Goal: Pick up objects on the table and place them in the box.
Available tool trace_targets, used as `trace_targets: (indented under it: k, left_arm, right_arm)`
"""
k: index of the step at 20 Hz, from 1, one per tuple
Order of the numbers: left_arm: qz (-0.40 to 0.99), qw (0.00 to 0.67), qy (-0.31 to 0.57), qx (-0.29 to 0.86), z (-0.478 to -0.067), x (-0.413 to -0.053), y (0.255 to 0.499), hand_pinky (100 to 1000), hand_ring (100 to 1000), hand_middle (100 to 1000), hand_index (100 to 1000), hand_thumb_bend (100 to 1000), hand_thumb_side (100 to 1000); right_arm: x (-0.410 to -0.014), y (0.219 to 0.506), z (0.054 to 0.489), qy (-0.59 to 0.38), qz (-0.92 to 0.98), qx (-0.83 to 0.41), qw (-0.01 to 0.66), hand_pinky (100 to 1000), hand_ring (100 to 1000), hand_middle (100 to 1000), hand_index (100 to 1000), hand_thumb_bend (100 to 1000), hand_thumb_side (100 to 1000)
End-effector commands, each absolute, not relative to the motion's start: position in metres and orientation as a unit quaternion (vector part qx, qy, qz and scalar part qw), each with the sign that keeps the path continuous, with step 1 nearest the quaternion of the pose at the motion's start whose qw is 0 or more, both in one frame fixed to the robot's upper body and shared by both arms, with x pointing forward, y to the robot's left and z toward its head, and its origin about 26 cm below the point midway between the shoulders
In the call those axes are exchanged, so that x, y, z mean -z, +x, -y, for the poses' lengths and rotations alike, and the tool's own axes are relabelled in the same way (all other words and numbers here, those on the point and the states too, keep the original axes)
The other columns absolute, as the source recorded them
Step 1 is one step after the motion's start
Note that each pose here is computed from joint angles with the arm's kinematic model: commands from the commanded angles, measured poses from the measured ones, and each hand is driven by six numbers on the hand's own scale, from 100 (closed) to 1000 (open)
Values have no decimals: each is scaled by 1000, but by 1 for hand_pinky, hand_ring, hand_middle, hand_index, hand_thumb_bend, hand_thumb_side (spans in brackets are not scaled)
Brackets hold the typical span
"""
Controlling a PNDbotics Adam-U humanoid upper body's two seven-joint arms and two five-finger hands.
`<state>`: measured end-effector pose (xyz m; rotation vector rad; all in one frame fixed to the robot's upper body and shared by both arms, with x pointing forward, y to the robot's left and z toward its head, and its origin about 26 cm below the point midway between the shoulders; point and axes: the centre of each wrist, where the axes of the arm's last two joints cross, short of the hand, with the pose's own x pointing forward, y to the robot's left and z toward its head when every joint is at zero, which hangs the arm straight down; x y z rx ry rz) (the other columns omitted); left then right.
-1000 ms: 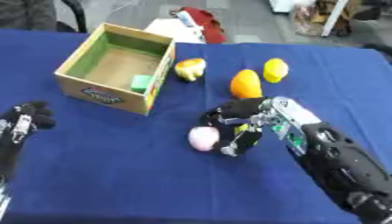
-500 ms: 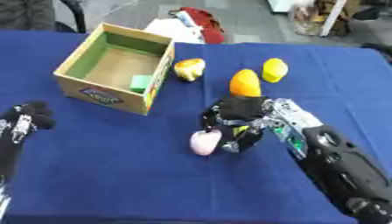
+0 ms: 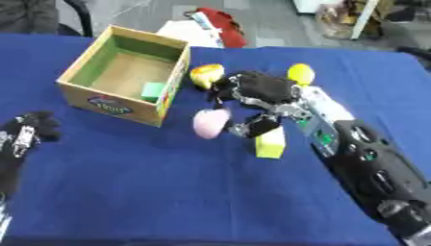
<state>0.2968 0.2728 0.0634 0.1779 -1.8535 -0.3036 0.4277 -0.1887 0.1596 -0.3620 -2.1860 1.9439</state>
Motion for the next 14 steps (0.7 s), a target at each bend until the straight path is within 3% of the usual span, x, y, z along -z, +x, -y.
trace_targets:
  k: [1, 9, 14]
  left_arm:
    - [801, 577, 79, 139, -274, -70, 298, 663, 586, 594, 757, 100, 755]
    - [809, 565, 62, 149, -265, -77, 304, 663, 586, 594, 757, 100, 753]
    - [817, 552, 42, 162, -254, -86, 309, 663, 585, 593, 757, 100, 751]
  right_arm:
    - [-192, 437, 178, -135, 750, -642, 79, 763, 720, 695, 352, 100, 101]
    - [-235, 471, 124, -187, 748, -634, 67, 773, 740, 720, 373, 100, 100]
    - [-230, 483, 89, -222, 746, -621, 96, 780, 741, 732, 516, 100, 100]
